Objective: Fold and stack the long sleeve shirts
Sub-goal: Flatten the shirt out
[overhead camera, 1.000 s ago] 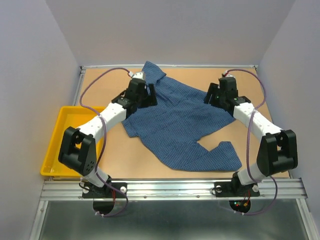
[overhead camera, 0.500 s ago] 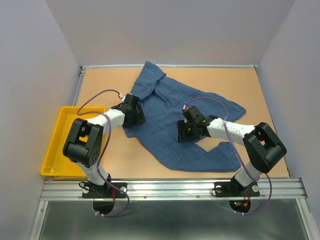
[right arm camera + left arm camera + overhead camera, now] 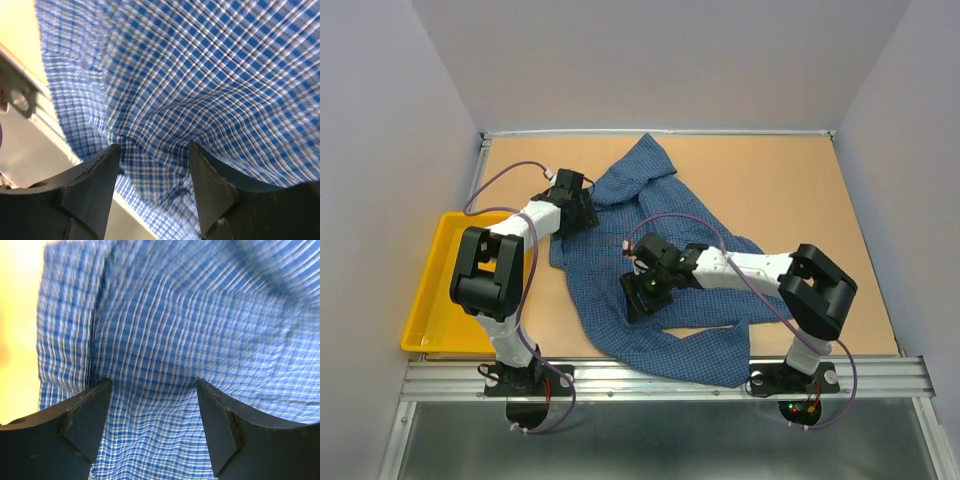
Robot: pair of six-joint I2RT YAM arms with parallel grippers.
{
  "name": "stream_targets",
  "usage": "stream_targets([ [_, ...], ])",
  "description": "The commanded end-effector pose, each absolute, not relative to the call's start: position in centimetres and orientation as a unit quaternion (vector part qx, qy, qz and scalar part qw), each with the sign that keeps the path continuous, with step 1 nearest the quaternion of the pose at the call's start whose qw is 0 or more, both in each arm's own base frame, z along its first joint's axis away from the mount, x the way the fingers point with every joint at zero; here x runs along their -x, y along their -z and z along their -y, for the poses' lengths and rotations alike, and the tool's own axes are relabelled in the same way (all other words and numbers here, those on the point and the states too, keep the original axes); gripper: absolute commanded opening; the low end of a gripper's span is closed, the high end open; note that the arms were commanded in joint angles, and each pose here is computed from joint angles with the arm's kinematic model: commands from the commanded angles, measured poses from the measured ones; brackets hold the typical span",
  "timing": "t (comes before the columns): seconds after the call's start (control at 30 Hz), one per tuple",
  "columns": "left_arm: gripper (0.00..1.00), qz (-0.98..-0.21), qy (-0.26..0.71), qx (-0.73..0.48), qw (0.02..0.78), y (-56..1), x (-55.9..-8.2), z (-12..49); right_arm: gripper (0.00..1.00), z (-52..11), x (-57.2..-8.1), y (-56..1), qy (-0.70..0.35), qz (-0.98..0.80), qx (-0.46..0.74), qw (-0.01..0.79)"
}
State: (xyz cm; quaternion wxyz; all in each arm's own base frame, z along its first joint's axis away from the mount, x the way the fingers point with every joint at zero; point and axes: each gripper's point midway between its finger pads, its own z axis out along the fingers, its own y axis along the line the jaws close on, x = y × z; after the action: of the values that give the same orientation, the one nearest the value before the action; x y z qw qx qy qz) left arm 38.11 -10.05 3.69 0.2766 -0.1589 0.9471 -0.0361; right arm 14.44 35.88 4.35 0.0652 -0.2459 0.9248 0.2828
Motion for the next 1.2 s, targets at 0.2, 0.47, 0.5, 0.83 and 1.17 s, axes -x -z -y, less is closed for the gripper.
stream_targets([
  [0.2,0.83,-0.918,0.112,0.021,0.381,-12.0,-38.8,16.7,0.49,-23.3,-33.9,-17.2,-0.234,-0.916,0.068,0.319],
  [0.47,0.83,-0.938,0.109,0.032,0.326,-7.6,-35.4,17.0,0.43,-9.5,-40.2,-14.3,-0.101,-0.93,-0.073,0.346],
  [0.5,0.83,-0.94,0.109,0.036,0.322,-7.2,-35.3,17.0,0.43,-8.6,-40.3,-13.6,-0.093,-0.932,-0.083,0.34],
  [0.83,0.81,-0.956,0.087,0.055,0.274,-3.3,-33.7,16.1,0.49,-7.2,-38.5,-6.0,-0.077,-0.958,-0.105,0.255],
  [1.17,0.81,-0.96,0.081,0.059,0.26,-1.9,-32.7,15.7,0.64,-8.5,-36.2,-2.5,-0.099,-0.968,-0.081,0.216],
])
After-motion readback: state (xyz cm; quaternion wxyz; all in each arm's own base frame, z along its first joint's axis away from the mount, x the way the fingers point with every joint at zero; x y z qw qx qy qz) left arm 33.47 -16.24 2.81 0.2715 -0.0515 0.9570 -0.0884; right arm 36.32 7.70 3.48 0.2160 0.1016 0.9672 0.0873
